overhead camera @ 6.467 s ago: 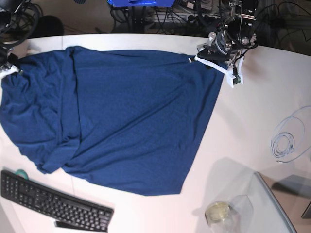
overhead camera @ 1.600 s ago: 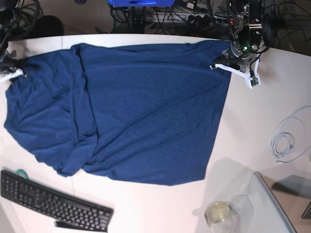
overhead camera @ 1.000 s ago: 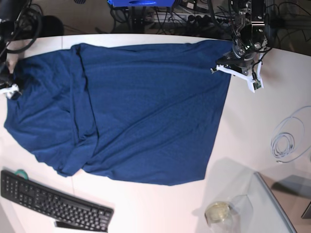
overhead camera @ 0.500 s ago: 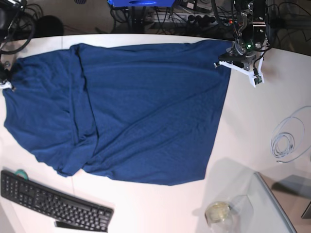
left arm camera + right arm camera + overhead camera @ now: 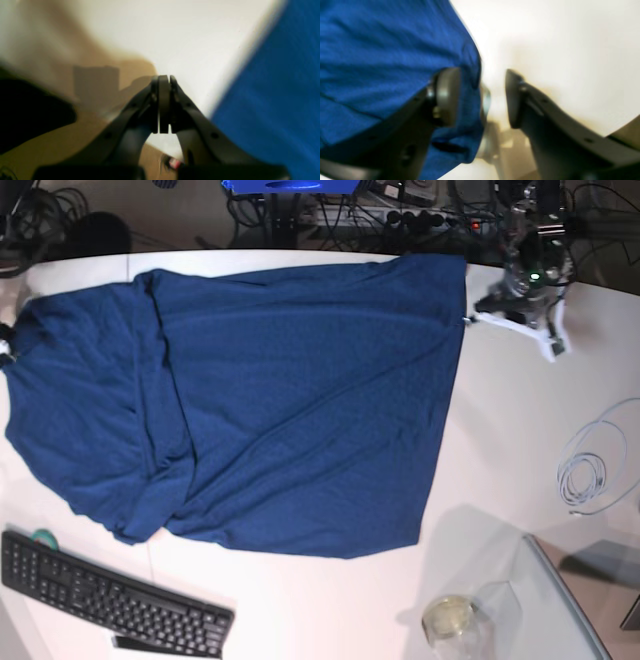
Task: Layout the t-shirt on the table in an organized manner, then fold the t-shirt properly
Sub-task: 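Release the shirt with both grippers and move the right gripper over the fabric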
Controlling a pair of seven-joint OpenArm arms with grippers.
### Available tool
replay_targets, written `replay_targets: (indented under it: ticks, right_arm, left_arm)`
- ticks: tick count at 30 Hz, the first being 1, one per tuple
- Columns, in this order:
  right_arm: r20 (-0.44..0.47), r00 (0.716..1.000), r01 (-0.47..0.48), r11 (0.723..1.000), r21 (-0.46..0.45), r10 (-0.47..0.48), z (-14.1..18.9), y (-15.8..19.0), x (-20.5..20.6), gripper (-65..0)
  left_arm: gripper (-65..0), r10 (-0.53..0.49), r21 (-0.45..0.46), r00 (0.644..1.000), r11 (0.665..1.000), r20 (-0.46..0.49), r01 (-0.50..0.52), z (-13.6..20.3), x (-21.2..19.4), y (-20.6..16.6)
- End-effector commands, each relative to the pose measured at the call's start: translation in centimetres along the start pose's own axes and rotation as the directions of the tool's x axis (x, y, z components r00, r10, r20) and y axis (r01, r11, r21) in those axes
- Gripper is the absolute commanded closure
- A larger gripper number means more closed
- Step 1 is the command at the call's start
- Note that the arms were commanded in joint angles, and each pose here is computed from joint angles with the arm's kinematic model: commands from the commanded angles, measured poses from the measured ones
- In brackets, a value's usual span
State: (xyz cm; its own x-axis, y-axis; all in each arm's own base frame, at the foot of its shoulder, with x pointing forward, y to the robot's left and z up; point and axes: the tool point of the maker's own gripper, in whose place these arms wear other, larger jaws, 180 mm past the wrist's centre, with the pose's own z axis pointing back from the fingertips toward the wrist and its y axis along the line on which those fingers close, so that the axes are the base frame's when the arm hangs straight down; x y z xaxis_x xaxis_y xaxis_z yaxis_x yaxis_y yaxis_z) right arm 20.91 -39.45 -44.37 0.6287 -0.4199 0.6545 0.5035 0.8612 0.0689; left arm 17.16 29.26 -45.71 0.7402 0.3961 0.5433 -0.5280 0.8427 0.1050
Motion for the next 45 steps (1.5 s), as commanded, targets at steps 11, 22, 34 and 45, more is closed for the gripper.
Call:
replay_targets:
  ticks: [11, 22, 34, 45]
  right_arm:
    - [0.177, 0.957, -0.277, 0.902, 0.331, 0.229, 1.6, 17.6, 3.7, -32.7]
    - [0.085, 0.945, -0.319, 0.835, 0.449, 0.315, -3.6, 26.8, 3.9, -32.7]
    - [0.001, 0.932, -0.320, 0.820, 0.476, 0.363, -5.7, 29.8, 2.5, -32.6]
    - [0.008, 0.930, -0.325, 0.810, 0.488, 0.368, -5.3, 30.0, 2.1, 0.0]
  left_arm:
    - [0.0, 0.055, 0.126, 0.984, 0.989, 0.168, -0.076, 2.3, 5.7, 10.8]
    - [0.0, 0.076, 0.166, 0.984, 0.981, 0.159, -0.103, 3.4, 4.2, 14.4]
    - [0.0, 0.074, 0.163, 0.985, 0.981, 0.156, -0.100, 3.4, 4.1, 14.2]
    - [0.0, 0.076, 0.159, 0.984, 0.982, 0.160, -0.102, 3.3, 4.3, 14.0]
